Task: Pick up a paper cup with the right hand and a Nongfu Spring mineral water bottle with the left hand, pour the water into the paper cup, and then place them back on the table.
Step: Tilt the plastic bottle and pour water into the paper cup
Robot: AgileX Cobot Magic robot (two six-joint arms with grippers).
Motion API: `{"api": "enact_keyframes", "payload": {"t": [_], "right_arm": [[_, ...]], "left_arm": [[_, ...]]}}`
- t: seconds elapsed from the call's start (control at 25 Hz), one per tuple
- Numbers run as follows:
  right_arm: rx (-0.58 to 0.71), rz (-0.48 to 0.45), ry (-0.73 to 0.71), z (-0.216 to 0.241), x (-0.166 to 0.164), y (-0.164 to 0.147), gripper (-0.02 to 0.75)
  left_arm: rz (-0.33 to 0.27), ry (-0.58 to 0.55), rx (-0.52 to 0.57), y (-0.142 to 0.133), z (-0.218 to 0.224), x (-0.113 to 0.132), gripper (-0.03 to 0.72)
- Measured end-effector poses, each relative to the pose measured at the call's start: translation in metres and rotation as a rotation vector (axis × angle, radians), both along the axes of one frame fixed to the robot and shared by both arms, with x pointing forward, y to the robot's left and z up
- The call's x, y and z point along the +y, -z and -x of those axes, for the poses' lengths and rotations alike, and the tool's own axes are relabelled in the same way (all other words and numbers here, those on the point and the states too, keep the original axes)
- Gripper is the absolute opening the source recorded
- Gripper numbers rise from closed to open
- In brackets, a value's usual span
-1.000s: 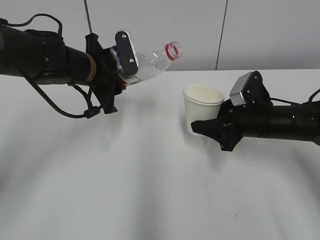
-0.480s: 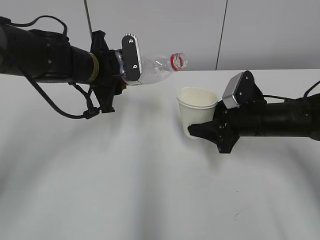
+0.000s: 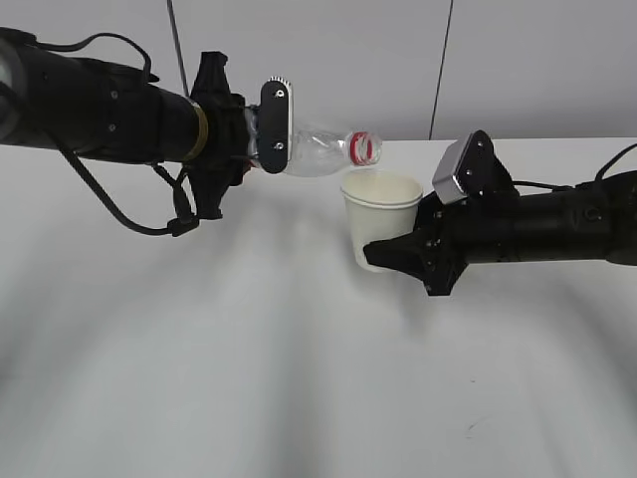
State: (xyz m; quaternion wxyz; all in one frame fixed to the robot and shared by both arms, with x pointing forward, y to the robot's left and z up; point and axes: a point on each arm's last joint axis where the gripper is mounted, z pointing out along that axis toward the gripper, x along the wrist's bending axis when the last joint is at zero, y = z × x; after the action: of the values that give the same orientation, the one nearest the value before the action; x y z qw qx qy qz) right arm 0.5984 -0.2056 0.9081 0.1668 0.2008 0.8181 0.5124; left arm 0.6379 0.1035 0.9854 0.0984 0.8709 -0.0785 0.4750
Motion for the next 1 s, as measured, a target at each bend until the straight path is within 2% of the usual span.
{"api": "enact_keyframes", "payload": {"t": [0.24, 0.48, 1.0], "right_arm": [[0.021, 0.011, -0.026, 0.0018, 0.0007, 0.0009, 0.384], [0.039, 0.051, -0.033, 0.0030, -0.0008, 0.0044, 0.384], [0.070, 0.081, -0.054, 0.0058, -0.0014, 0.0077, 0.384]], "left_arm": [[-0.043, 0.013, -0.022, -0.0007, -0.0007, 0.0010, 0.332], [-0.115, 0.040, -0.060, -0.0021, -0.0017, 0.0020, 0.332], [-0.188, 0.090, -0.100, -0.0035, -0.0024, 0.0013, 0.331]]}}
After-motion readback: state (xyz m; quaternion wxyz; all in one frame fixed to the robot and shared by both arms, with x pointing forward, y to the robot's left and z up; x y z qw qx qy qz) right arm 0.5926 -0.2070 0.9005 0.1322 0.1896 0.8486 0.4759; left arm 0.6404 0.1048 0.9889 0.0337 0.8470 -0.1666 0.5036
